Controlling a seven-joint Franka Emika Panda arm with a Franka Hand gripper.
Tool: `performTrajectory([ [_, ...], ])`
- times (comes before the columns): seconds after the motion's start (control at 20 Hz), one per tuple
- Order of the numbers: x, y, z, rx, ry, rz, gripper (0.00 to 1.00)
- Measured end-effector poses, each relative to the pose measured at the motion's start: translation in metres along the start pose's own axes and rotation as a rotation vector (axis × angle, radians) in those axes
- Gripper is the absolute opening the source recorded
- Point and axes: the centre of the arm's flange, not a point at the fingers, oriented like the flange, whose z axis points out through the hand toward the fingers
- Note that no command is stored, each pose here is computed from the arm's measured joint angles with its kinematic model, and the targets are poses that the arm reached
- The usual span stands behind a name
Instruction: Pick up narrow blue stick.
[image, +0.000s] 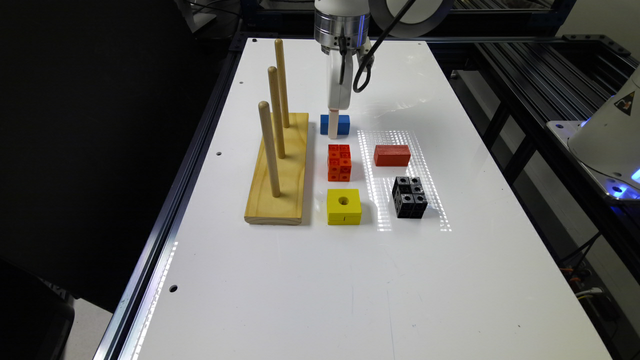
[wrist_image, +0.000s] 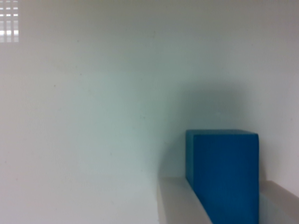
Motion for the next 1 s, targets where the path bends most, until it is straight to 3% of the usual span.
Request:
performTrajectory([
  [0.3,0.001,-0.001,-0.031,-0.0052,-0.0041,-0.0004,0.0],
  [0.55,0.0004,0.0,-0.033,-0.0068,-0.006,-0.0004,0.0],
  [0.75,0.0011,-0.001,-0.037,-0.0035,-0.0012,-0.0005,0.0],
  [1.0,0.0012,-0.001,-0.044,-0.0039,-0.0011,-0.0006,0.0],
])
